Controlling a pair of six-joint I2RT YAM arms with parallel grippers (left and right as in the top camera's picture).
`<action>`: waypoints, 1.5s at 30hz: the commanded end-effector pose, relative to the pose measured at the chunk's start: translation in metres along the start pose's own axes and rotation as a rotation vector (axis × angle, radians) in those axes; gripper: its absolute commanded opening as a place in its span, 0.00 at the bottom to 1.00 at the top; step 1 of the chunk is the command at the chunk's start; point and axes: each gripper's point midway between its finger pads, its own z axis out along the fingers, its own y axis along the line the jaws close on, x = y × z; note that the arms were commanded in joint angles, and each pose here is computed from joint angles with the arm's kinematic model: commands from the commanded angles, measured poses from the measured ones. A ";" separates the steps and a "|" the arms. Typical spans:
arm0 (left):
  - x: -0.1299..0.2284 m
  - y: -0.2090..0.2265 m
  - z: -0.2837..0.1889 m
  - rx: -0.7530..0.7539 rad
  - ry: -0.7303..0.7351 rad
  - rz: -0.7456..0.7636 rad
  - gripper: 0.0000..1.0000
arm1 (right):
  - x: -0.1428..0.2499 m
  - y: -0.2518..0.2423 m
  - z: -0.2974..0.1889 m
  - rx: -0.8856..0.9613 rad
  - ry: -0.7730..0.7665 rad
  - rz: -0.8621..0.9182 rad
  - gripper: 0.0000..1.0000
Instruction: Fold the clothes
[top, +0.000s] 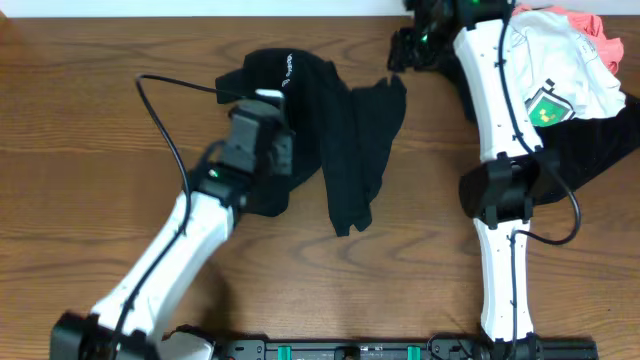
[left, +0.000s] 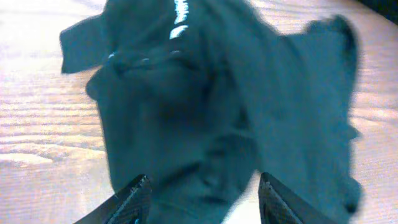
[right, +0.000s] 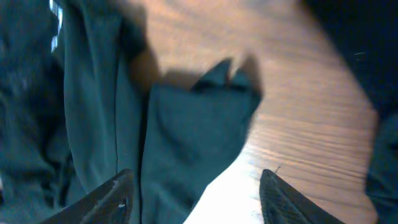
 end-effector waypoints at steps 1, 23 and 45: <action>0.005 0.013 0.022 0.100 0.058 -0.050 0.56 | 0.023 0.044 0.024 -0.076 0.080 -0.182 0.63; 0.066 0.022 0.098 0.203 0.266 -0.122 0.55 | 0.121 0.077 0.100 0.084 0.377 -0.247 0.47; 0.084 0.034 0.099 0.142 0.313 -0.114 0.42 | 0.127 0.082 0.121 0.118 0.349 -0.225 0.01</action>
